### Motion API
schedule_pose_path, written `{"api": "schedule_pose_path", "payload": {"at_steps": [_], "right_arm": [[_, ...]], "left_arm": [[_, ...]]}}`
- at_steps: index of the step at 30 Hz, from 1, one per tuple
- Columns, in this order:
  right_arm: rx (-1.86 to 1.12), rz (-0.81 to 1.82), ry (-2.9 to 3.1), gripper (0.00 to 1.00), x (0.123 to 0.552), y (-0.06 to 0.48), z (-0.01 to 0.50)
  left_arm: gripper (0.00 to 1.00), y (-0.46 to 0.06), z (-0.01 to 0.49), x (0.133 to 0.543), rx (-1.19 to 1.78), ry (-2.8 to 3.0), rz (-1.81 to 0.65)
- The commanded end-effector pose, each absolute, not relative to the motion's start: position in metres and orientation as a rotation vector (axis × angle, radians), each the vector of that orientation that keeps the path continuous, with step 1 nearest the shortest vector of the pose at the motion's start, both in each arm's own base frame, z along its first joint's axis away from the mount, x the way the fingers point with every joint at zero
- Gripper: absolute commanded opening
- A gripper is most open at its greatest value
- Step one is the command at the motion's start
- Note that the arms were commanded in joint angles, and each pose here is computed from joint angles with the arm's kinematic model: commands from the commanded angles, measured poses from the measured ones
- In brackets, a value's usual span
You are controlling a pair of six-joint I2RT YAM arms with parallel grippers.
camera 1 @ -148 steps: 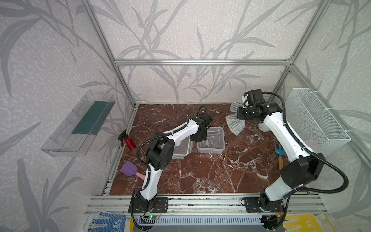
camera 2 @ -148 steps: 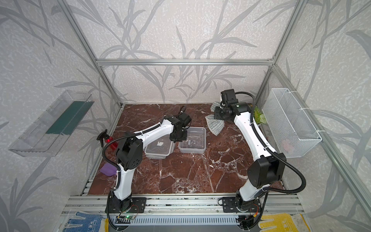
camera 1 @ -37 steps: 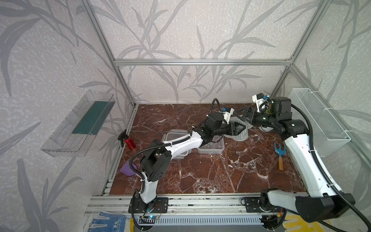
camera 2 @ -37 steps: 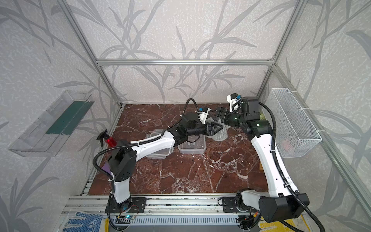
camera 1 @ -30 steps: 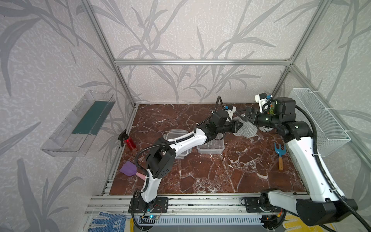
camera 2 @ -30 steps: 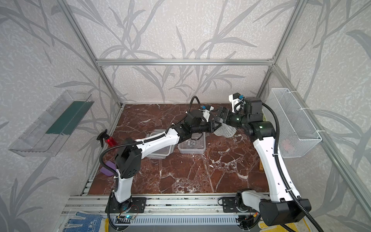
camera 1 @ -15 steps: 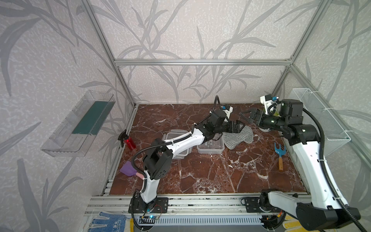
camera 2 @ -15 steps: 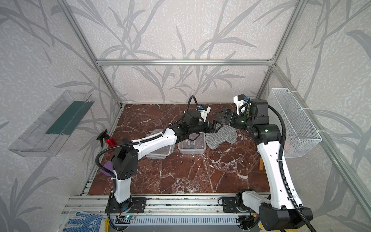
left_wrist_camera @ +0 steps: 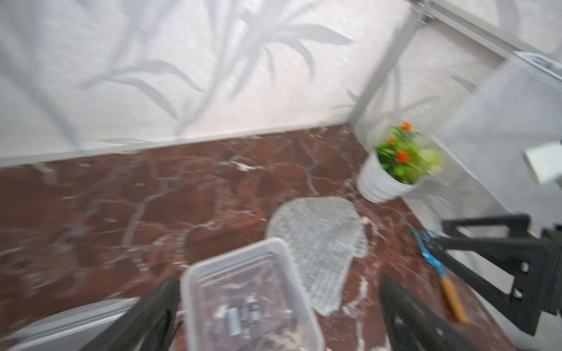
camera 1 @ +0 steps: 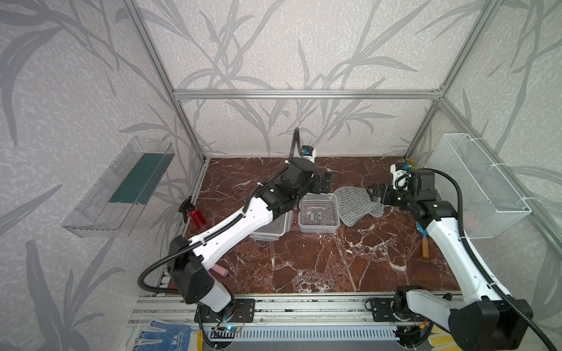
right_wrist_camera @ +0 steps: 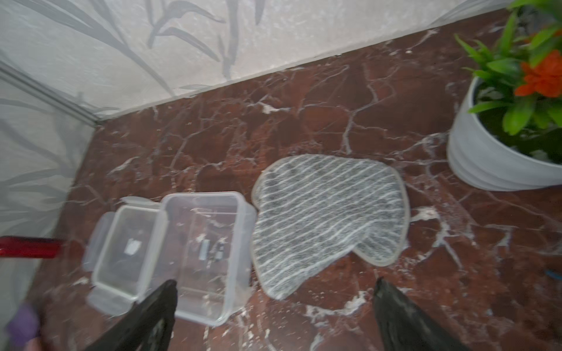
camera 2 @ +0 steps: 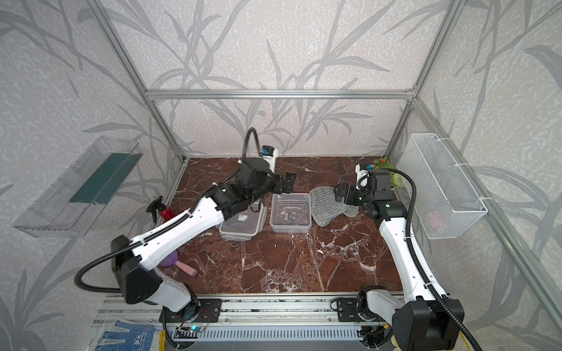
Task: Wipe the insides of the lunch boxes
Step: Reset both arms
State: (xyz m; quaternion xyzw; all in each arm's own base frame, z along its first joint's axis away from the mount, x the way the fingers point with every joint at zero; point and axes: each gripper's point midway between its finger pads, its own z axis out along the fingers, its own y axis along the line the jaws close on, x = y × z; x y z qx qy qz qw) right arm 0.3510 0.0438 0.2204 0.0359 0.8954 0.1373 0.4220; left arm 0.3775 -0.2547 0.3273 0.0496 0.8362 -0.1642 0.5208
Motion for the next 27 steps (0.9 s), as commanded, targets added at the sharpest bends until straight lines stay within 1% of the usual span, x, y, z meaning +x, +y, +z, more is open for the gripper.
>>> {"api": "schedule_pose_path", "payload": {"at_steps": [1,3,5,8,11,14,19,24,27], "right_arm": [[0.033,0.055,2.023,0.99,0.375,0.010,0.226],[-0.014,0.025,2.009,0.99,0.378,0.010,0.203],[-0.037,0.039,2.011,0.99,0.379,0.014,0.183],[-0.048,0.076,2.022,0.99,0.378,0.019,0.153],[-0.063,0.061,2.022,0.99,0.375,0.018,0.135],[-0.063,0.038,1.991,0.99,0.372,0.016,0.128],[-0.062,0.070,1.949,0.99,0.374,0.019,0.119],[-0.094,0.070,1.921,0.99,0.377,0.023,0.116],[-0.087,0.057,1.889,0.99,0.379,0.021,0.111]], "left_arm": [[0.99,-0.119,0.293,0.378,-0.132,2.058,0.052],[0.99,-0.058,0.273,0.369,-0.264,2.030,0.201],[0.99,-0.016,0.257,0.358,-0.335,1.988,0.335],[0.99,0.028,0.229,0.343,-0.416,1.976,0.479],[0.99,0.059,0.204,0.330,-0.500,1.952,0.542],[0.99,0.076,0.184,0.323,-0.536,1.904,0.521],[0.99,0.092,0.152,0.324,-0.567,1.856,0.453],[0.99,0.084,0.126,0.339,-0.500,1.884,0.390],[0.99,0.078,0.123,0.352,-0.443,1.893,0.353]]}}
